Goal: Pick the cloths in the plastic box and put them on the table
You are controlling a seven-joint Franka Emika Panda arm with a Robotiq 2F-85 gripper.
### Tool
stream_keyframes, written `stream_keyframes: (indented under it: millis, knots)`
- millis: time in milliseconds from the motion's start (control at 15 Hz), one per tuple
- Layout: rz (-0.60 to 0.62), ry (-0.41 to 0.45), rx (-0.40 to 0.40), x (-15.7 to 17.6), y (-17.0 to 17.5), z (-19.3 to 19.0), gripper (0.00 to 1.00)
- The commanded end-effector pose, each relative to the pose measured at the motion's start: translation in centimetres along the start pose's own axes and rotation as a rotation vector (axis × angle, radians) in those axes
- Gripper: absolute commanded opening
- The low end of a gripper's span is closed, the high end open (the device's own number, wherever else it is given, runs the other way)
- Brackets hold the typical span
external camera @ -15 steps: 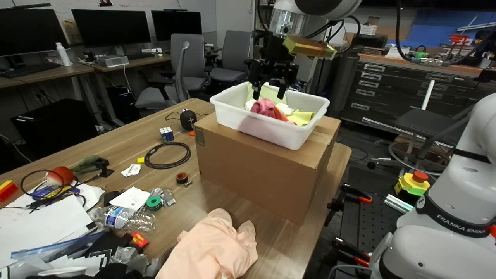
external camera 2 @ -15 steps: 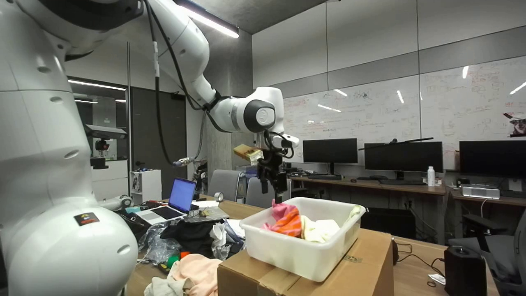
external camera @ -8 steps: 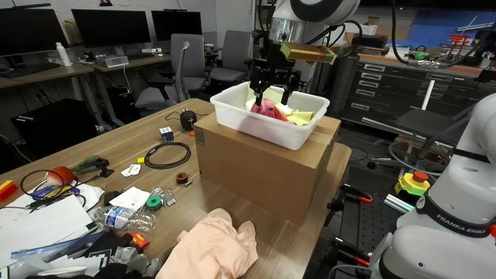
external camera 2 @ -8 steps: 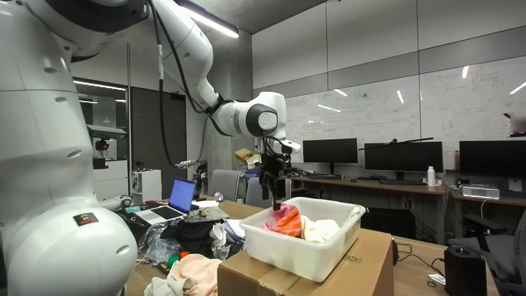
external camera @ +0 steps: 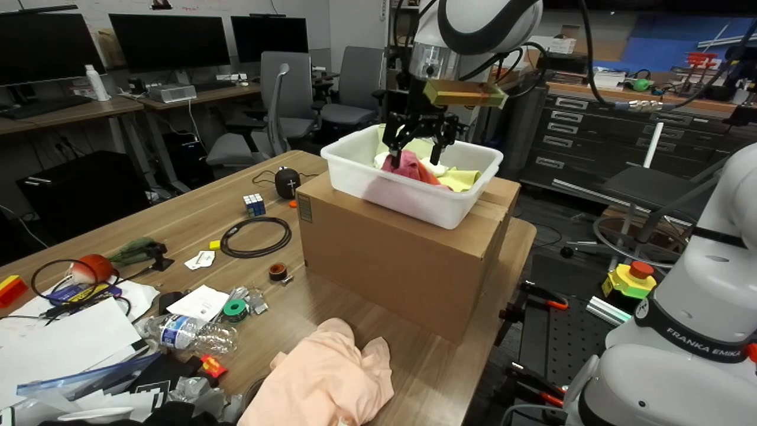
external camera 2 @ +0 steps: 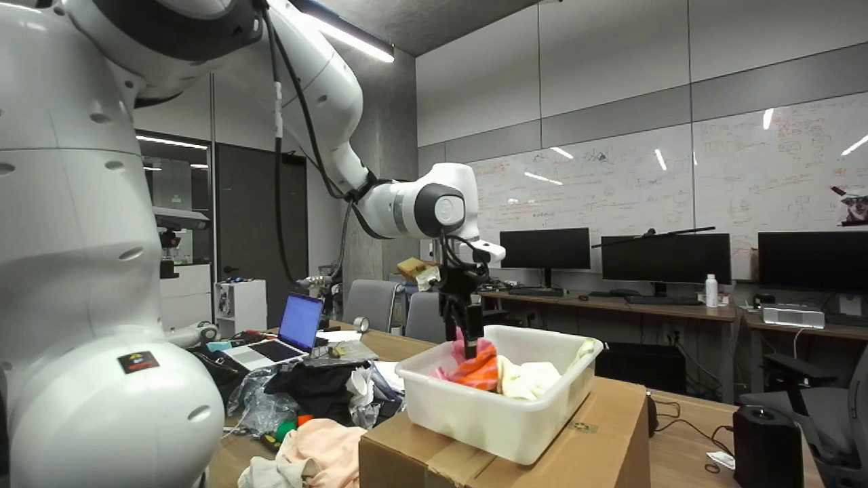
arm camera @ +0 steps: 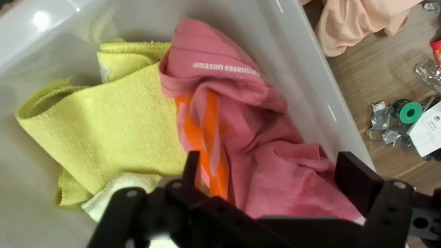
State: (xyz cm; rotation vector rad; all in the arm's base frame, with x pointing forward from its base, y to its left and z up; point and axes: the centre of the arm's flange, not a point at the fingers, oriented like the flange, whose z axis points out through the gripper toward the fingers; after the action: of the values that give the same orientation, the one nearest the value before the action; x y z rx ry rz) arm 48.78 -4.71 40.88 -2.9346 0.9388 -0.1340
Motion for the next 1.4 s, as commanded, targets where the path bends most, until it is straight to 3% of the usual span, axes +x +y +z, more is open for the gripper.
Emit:
stream_keyframes:
  millis: [0, 467, 600, 800, 1133, 1333]
  knots:
    - [-0.012, 0.093, -0.033, 0.9, 0.0, 1.0, 1.00]
    - [-0.019, 0.105, -0.037, 0.9, -0.1, 2.8, 1.00]
    - [-0.021, 0.109, -0.035, 0.9, -0.1, 3.0, 0.74]
    - [-0.021, 0.120, -0.030, 0.9, -0.1, 3.0, 0.49]
    - [0.000, 0.151, -0.003, 0.8, 0.1, 2.4, 0.13]
    - [0.030, 0.194, 0.031, 1.0, 0.5, 1.2, 0.03]
